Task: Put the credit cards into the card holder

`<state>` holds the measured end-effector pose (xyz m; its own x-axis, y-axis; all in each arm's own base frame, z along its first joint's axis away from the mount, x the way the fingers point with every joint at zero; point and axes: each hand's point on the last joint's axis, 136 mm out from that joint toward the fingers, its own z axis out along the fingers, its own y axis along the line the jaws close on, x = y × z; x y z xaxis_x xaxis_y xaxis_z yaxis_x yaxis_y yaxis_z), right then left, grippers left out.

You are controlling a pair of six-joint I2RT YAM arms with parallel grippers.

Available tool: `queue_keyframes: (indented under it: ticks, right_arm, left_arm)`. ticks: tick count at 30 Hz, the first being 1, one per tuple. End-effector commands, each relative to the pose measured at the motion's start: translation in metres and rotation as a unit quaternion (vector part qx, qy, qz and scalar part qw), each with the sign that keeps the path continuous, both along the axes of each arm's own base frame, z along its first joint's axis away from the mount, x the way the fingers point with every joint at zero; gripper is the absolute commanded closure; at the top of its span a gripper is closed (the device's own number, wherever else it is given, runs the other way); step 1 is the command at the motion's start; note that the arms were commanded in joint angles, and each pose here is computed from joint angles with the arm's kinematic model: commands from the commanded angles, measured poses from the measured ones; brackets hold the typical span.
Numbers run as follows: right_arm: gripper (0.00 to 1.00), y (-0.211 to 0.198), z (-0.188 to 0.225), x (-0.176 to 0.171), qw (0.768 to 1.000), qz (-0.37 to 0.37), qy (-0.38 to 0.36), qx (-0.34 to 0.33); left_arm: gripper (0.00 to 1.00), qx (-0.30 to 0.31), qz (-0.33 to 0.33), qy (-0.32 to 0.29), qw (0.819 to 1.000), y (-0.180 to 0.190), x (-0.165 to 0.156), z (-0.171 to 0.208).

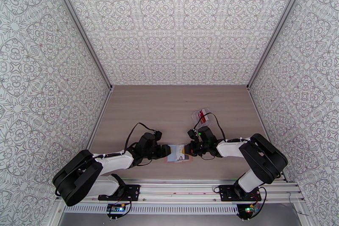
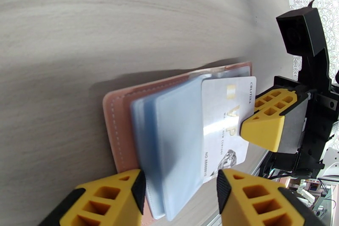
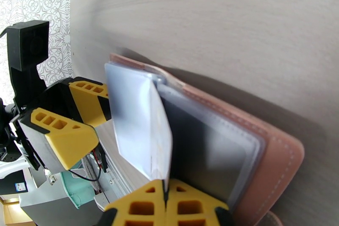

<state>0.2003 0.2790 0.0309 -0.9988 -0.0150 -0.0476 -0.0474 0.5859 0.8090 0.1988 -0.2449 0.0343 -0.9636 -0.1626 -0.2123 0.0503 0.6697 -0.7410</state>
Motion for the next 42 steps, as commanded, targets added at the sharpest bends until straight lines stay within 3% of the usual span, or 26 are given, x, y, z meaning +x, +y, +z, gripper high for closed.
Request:
queue_keyframes:
  ticks: [1, 42]
  right_arm:
    - [1.0, -0.0146, -0.0148, -0.0098, 0.999, -0.006, 0.019, -0.036]
    - [1.0, -0.0129, -0.0199, -0.004, 0.999, 0.0, 0.033, -0.025]
  left_arm:
    - [0.48, 0.02, -0.005, 0.013, 1.0, 0.0035, -0.0071, -0.0105]
    - [0.48, 0.024, -0.011, 0.012, 1.0, 0.0009, -0.0066, -0.0103]
